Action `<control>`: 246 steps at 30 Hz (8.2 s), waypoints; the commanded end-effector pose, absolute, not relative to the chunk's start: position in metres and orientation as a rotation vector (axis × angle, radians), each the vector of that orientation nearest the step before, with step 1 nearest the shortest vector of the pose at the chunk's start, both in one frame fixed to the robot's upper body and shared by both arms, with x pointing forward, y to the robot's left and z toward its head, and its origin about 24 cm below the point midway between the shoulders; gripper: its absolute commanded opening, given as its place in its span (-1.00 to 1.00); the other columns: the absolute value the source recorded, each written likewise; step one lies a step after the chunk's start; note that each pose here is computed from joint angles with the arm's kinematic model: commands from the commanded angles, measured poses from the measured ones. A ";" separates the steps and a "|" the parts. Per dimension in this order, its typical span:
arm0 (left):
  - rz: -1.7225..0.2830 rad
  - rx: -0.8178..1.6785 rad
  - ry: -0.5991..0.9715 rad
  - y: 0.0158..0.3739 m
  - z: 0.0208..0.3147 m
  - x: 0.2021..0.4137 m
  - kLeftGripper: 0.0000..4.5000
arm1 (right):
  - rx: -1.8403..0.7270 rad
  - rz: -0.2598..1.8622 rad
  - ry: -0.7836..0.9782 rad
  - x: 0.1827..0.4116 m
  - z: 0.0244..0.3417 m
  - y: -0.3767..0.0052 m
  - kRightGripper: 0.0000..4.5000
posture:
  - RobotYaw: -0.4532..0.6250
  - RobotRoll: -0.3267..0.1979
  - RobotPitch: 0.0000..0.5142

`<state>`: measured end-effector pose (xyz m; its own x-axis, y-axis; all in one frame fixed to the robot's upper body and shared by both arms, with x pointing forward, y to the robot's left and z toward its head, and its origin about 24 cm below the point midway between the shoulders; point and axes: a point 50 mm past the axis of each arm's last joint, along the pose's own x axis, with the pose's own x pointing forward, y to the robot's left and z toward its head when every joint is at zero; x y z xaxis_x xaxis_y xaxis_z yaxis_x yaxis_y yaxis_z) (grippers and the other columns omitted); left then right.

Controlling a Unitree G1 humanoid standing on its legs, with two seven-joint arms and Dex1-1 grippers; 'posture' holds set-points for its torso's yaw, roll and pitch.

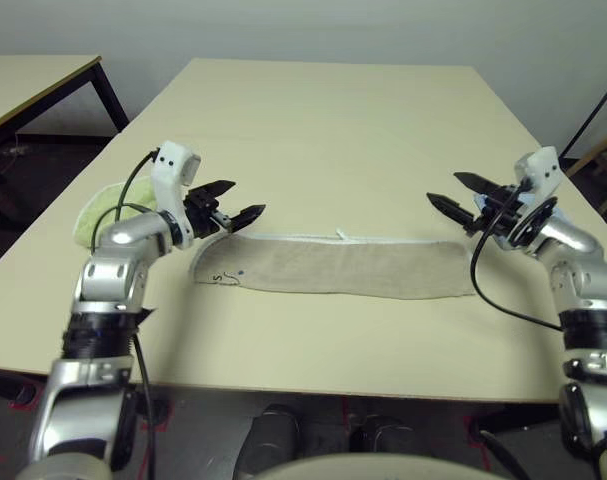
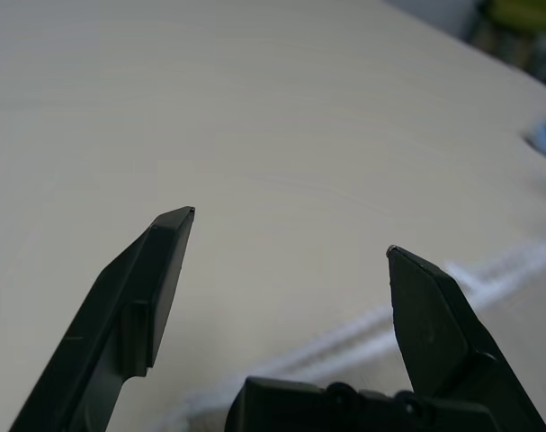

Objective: Fold the towel and set it aside.

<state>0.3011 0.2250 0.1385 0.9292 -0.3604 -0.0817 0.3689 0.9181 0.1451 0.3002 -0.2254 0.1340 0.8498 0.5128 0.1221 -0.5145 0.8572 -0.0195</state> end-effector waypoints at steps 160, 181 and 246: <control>-1.093 0.157 0.239 0.276 0.153 0.253 1.00 | -0.086 0.823 0.588 0.242 0.107 -0.149 -1.00 | 0.03 0.25 -0.70; -1.124 0.180 0.209 0.172 0.163 0.298 1.00 | -0.075 0.909 0.363 0.254 0.190 -0.217 0.98 | -0.04 0.25 -0.75; -0.870 -0.156 0.462 0.165 0.136 0.249 0.99 | -0.185 1.018 0.010 0.301 0.135 -0.203 1.00 | 0.10 0.25 -0.67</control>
<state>0.2539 0.1642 0.1334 0.5474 -0.7714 -0.3246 0.7130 0.6329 -0.3018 0.3031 -0.2043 0.1293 0.5798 0.8101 -0.0870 -0.8120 0.5658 -0.1433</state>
